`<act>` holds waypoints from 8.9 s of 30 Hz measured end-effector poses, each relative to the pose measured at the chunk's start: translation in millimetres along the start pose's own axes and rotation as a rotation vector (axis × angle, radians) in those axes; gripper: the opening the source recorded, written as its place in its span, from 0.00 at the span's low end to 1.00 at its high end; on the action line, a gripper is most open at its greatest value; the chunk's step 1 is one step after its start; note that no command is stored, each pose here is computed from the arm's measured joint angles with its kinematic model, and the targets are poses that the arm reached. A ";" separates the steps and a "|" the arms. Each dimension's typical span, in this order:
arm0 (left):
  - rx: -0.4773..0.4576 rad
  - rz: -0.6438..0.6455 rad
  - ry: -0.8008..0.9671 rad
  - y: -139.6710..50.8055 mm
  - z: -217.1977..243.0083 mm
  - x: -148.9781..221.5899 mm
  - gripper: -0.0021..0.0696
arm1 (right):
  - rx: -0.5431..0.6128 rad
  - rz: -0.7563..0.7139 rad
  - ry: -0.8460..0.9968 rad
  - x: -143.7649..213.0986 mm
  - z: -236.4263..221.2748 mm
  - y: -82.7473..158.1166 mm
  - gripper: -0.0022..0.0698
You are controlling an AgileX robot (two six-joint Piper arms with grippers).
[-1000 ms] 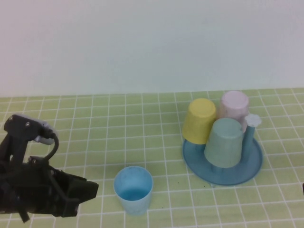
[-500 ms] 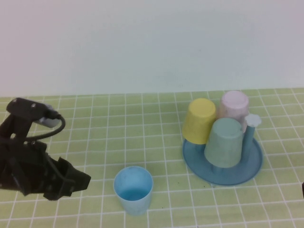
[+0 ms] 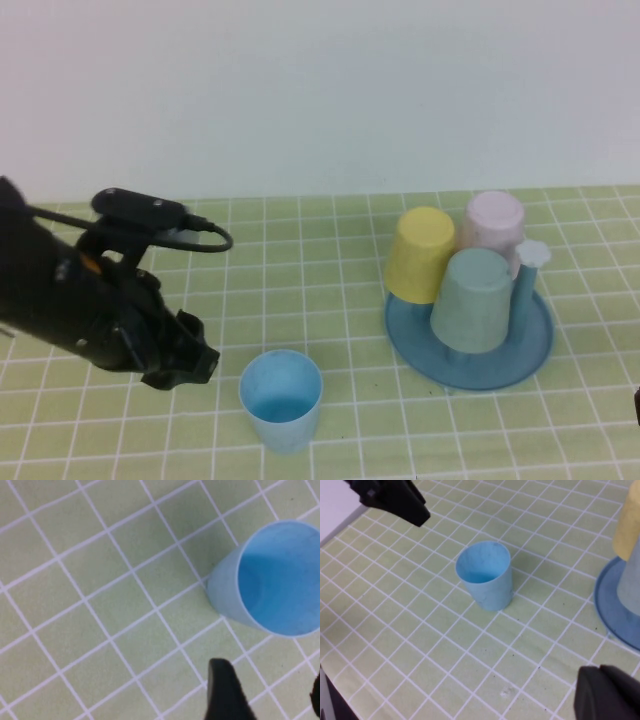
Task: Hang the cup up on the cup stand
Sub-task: Pick up the cup from the table, then adjust the cup with two arms
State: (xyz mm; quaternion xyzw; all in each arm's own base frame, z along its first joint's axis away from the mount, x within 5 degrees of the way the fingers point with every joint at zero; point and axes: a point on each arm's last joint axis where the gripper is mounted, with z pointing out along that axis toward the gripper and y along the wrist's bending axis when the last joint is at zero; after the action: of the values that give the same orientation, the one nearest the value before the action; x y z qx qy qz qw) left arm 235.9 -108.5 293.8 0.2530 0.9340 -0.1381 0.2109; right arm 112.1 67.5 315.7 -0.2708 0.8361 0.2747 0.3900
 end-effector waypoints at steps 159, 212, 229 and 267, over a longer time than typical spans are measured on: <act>0.414 0.569 -0.255 -56.1 -108.3 -38.2 0.64 | -0.343 -0.506 0.096 -74.7 127.4 -8.0 0.74; 0.499 0.734 -0.222 -92.6 -77.9 -18.1 0.03 | -0.518 -0.169 0.348 -57.2 115.8 6.2 0.99; 0.170 0.559 -0.565 -73.9 -73.0 9.5 0.03 | -0.216 0.776 0.109 -88.7 123.7 -27.9 0.99; 0.050 0.626 -0.912 -151.4 -23.6 -13.0 0.03 | -0.271 1.569 -0.179 -85.8 133.1 -49.2 0.99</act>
State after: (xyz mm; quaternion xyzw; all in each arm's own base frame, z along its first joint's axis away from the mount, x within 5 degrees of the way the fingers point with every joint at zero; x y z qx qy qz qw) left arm 158.0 -231.5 343.3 0.4382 0.6245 -0.1867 0.6190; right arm 259.1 142.7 299.7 0.3742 0.7077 0.5888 0.1122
